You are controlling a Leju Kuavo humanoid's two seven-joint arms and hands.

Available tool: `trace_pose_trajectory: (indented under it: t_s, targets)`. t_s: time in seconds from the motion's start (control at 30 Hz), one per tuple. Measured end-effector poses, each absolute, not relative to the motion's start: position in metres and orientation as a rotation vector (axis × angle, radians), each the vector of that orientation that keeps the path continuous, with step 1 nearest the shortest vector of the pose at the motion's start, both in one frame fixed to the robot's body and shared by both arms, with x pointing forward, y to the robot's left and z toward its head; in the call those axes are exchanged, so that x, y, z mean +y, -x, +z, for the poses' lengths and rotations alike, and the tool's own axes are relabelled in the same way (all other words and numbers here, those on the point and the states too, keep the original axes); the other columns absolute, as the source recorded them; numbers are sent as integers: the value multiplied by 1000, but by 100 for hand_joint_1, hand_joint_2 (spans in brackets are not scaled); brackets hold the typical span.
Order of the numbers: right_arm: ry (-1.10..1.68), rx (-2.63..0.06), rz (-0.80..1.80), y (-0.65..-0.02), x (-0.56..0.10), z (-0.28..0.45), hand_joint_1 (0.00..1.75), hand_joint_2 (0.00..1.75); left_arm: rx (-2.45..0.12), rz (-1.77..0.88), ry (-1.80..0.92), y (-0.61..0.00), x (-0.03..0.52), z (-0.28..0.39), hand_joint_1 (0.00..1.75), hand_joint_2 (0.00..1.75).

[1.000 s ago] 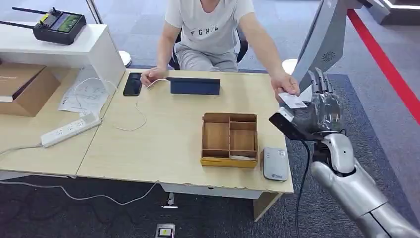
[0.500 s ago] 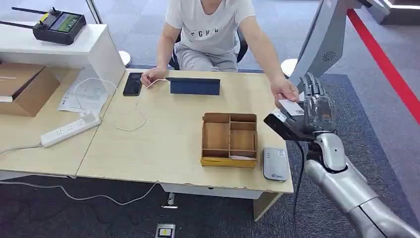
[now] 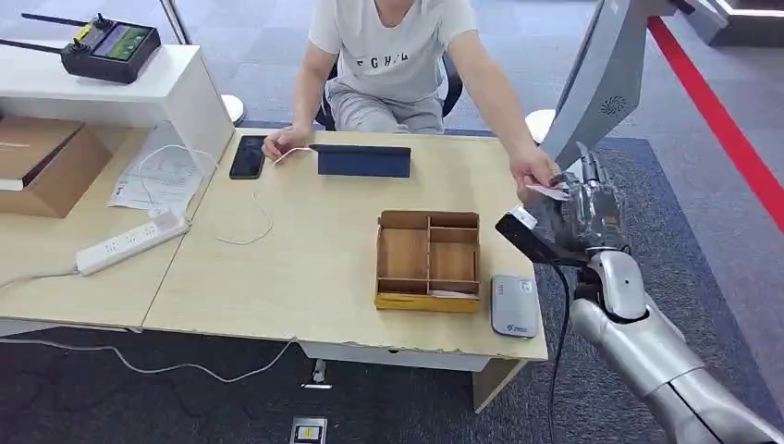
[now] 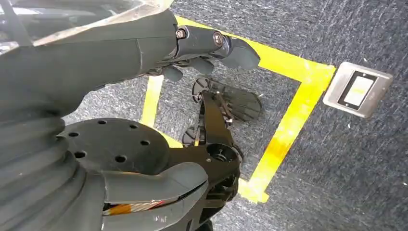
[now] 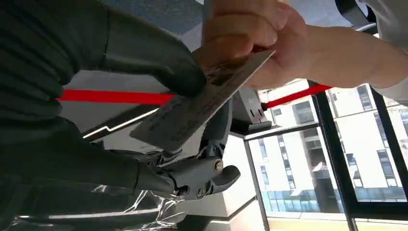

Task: Pass the card to the sensor for recognition and then transmit it.

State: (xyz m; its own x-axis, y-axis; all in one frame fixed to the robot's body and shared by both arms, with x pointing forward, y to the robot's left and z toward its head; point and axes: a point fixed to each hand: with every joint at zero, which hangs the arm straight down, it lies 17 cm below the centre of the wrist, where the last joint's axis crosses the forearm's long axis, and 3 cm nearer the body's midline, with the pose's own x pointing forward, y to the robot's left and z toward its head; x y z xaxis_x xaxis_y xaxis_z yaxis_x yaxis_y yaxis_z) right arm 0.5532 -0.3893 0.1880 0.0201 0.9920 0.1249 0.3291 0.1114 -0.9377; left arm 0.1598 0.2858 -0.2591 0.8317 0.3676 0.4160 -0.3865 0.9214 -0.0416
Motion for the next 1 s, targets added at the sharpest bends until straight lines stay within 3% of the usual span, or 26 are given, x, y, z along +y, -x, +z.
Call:
trace_pose_trajectory:
  t_s: [0.53, 1.0]
  targets:
    - [1377, -1477, 941, -550, -383, 185, 175, 175, -436, 397, -44, -160, 285, -259, 0, 175]
    - [1207, -1453, 951, -513, -362, 113, 175, 175, -433, 404, -46, -159, 283, -259, 0, 175]
